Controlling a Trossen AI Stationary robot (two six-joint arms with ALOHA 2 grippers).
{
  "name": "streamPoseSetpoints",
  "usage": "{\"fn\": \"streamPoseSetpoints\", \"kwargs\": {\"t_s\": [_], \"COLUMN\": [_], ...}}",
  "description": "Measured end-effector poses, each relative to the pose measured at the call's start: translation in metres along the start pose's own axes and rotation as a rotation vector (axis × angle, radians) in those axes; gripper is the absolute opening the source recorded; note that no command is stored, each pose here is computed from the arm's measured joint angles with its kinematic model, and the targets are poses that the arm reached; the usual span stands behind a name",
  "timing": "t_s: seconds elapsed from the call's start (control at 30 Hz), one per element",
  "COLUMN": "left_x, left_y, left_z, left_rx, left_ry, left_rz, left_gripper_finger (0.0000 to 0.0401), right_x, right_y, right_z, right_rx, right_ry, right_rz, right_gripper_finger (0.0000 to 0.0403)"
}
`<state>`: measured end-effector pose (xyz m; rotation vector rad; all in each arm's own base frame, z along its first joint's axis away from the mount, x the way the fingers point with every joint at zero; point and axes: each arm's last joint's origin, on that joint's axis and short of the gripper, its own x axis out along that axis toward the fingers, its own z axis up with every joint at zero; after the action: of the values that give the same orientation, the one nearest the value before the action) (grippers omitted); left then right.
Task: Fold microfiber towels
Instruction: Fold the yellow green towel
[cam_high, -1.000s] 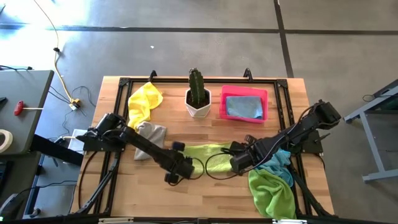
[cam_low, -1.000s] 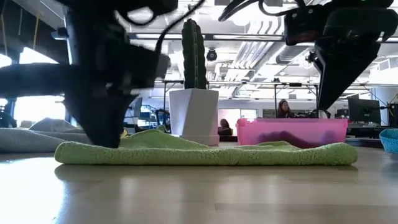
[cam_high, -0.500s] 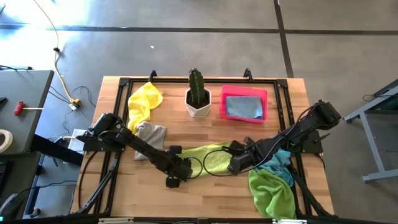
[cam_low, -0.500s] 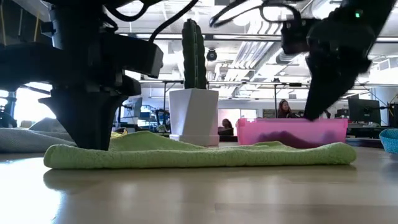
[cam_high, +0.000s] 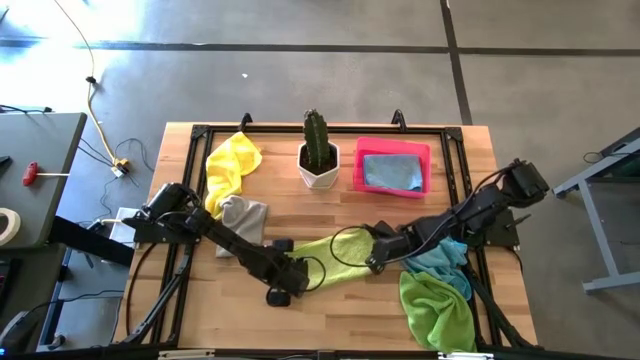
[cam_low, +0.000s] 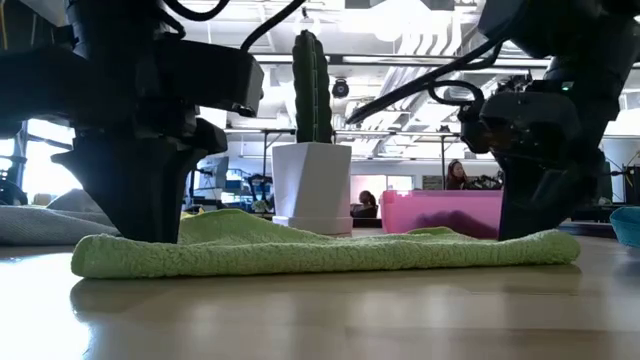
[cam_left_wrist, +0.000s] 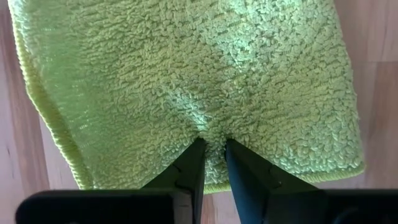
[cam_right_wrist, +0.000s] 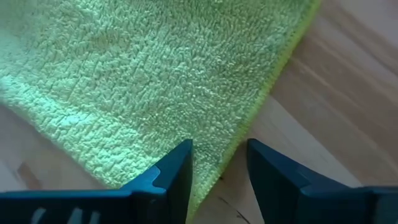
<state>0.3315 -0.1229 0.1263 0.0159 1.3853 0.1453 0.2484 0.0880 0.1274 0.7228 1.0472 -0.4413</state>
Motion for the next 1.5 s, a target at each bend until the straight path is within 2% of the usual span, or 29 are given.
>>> {"fn": "streamPoseSetpoints", "kwargs": {"t_s": [0.13,0.37,0.5,0.77,0.97,1.13,1.37,1.5], "left_x": [0.0,0.0,0.0,0.001,0.001,0.001,0.001,-0.004], "left_y": [0.0,0.0,0.0,0.0,0.0,0.0,0.0,0.0], "left_z": [0.0,0.0,0.0,0.002,0.003,0.003,0.003,0.005], "left_rx": [0.0,0.0,0.003,0.031,0.042,0.047,0.08,0.079], "left_ry": [-0.005,-0.008,-0.009,-0.023,-0.037,-0.036,-0.036,-0.047], "left_rz": [0.01,0.013,0.013,0.017,0.013,0.013,0.014,0.009], "left_gripper_finger": [0.006,0.006,0.006,0.006,0.006,0.006,0.006,0.006], "right_x": [0.001,0.003,0.003,0.005,0.019,0.02,0.02,0.018], "right_y": [-0.001,-0.005,-0.004,0.008,0.009,0.007,0.003,0.0], "right_z": [0.005,0.017,0.019,0.02,0.017,0.016,0.014,0.013], "right_rx": [-0.025,0.073,0.124,0.117,0.083,0.079,0.071,0.028], "right_ry": [0.007,-0.005,-0.022,-0.09,-0.078,-0.067,-0.057,-0.044], "right_rz": [0.015,0.024,0.04,0.132,0.129,0.105,0.055,0.03], "right_gripper_finger": [0.0176,0.0222,0.0225,0.0208,0.0188,0.0159,0.006,0.0008]}}
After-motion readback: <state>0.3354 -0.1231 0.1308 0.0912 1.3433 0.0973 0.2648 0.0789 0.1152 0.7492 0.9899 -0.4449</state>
